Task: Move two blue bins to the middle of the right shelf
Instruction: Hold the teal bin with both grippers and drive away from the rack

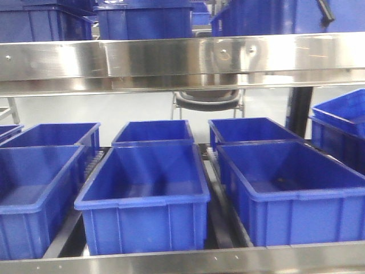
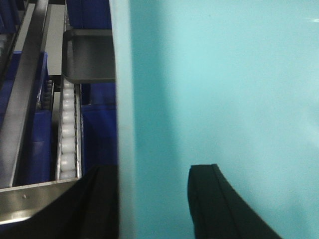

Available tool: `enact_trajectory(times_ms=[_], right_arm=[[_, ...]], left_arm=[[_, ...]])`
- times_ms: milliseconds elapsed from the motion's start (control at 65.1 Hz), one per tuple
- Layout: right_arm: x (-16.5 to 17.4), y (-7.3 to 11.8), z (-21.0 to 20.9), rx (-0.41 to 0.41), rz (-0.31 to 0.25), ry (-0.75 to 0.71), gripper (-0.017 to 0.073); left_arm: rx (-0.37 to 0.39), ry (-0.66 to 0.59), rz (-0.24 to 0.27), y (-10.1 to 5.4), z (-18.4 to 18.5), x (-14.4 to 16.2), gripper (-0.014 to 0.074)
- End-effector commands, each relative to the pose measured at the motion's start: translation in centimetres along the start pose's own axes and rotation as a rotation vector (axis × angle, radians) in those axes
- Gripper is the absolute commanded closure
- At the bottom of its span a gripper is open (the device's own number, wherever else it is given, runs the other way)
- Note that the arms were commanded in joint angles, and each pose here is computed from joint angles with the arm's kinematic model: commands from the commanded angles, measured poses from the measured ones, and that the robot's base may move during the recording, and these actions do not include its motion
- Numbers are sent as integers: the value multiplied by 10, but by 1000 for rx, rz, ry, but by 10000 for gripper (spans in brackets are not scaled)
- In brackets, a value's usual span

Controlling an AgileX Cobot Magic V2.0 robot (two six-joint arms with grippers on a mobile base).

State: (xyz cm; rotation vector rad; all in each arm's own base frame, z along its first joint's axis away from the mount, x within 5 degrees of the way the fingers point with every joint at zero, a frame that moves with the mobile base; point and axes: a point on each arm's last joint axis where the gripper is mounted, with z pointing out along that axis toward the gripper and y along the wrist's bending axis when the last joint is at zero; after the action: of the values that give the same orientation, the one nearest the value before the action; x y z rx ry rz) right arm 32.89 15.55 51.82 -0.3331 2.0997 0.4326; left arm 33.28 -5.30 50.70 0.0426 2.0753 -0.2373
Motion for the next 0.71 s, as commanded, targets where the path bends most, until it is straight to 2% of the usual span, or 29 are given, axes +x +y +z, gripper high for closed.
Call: enact_trajectory(times_ms=[0, 691], right_arm=[[-12, -2, -17, 14, -30, -115, 713], [-12, -2, -17, 14, -30, -115, 713]], left_arm=[[14, -92, 41, -2, -12, -10, 704], [14, -92, 41, -2, -12, -10, 704]])
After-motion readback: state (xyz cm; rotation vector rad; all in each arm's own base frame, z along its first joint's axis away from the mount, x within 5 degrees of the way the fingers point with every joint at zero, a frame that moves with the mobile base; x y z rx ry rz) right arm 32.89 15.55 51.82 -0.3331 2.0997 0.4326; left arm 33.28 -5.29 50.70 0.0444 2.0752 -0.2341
